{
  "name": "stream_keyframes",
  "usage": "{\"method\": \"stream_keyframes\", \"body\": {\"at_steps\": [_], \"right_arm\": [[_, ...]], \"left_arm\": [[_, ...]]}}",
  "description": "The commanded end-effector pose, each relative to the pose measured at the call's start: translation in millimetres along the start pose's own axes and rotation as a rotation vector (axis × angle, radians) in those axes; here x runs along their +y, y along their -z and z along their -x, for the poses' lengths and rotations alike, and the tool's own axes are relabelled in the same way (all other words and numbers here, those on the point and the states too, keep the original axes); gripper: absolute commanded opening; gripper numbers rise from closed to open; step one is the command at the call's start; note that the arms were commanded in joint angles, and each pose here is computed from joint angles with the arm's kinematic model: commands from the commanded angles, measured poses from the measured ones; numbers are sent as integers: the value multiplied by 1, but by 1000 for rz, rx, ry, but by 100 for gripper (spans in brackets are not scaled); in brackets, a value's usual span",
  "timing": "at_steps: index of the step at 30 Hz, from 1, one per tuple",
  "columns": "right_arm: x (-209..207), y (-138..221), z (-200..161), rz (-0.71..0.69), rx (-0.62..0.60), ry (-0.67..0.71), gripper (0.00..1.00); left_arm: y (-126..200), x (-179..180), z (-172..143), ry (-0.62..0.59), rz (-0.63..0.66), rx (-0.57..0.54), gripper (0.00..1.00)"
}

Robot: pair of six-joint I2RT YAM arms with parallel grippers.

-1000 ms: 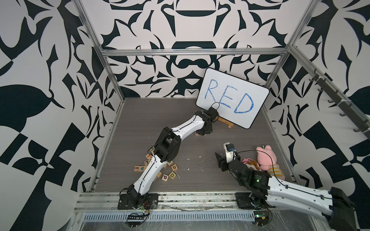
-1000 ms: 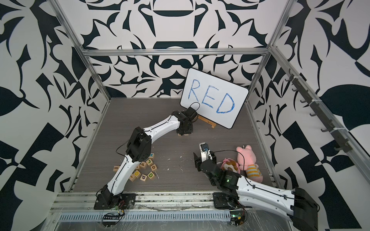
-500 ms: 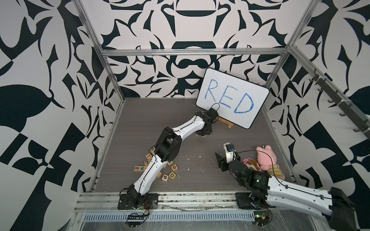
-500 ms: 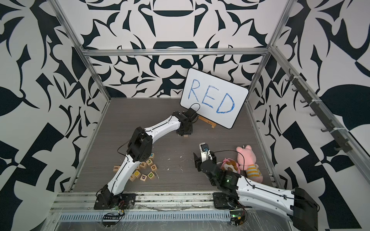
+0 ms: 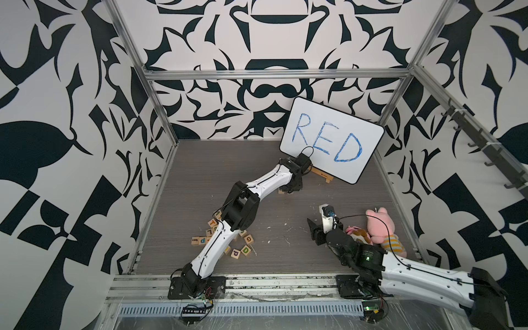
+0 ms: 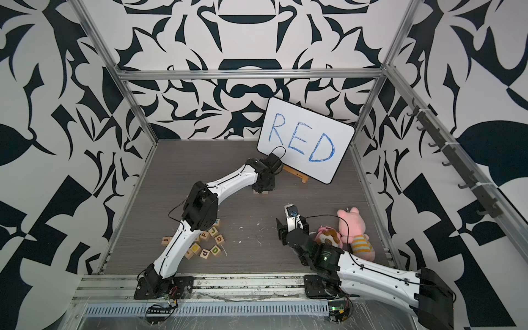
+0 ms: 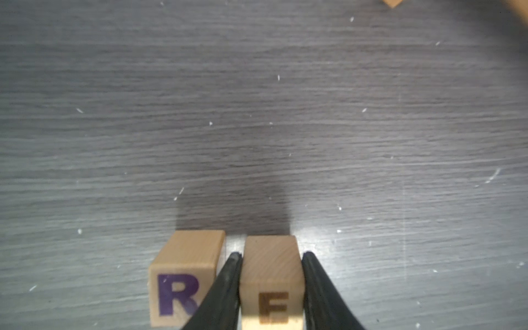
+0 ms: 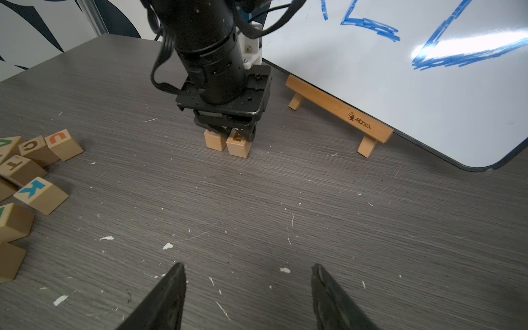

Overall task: Assemble the uppercase word "red" with letter blocks
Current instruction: Place the letter block at the center of the board.

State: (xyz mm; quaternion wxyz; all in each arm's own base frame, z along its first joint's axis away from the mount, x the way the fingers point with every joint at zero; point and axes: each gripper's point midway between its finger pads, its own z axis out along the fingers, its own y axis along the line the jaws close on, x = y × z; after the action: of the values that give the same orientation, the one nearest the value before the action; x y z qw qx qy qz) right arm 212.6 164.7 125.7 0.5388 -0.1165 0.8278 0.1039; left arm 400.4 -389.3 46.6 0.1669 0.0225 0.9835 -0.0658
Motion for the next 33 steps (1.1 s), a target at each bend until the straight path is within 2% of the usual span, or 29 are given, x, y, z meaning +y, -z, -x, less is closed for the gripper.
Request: {"method": "stream_keyframes", "body": {"at_steps": [1, 13, 22, 28, 33], "right_arm": [[0, 1, 11, -5, -46, -27, 68], [0, 2, 13, -2, -51, -28, 68], [0, 2, 12, -1, -52, -29, 68], [0, 2, 12, 2, -51, -28, 68], [0, 2, 12, 2, -51, -26, 68]], "left_arm": [[-11, 7, 1, -4, 29, 12, 37], [-16, 9, 0, -5, 29, 24, 37], [-12, 4, 2, -10, 3, 26, 48], [4, -4, 9, 1, -39, 10, 49], [29, -7, 21, 9, -68, -40, 51]]}}
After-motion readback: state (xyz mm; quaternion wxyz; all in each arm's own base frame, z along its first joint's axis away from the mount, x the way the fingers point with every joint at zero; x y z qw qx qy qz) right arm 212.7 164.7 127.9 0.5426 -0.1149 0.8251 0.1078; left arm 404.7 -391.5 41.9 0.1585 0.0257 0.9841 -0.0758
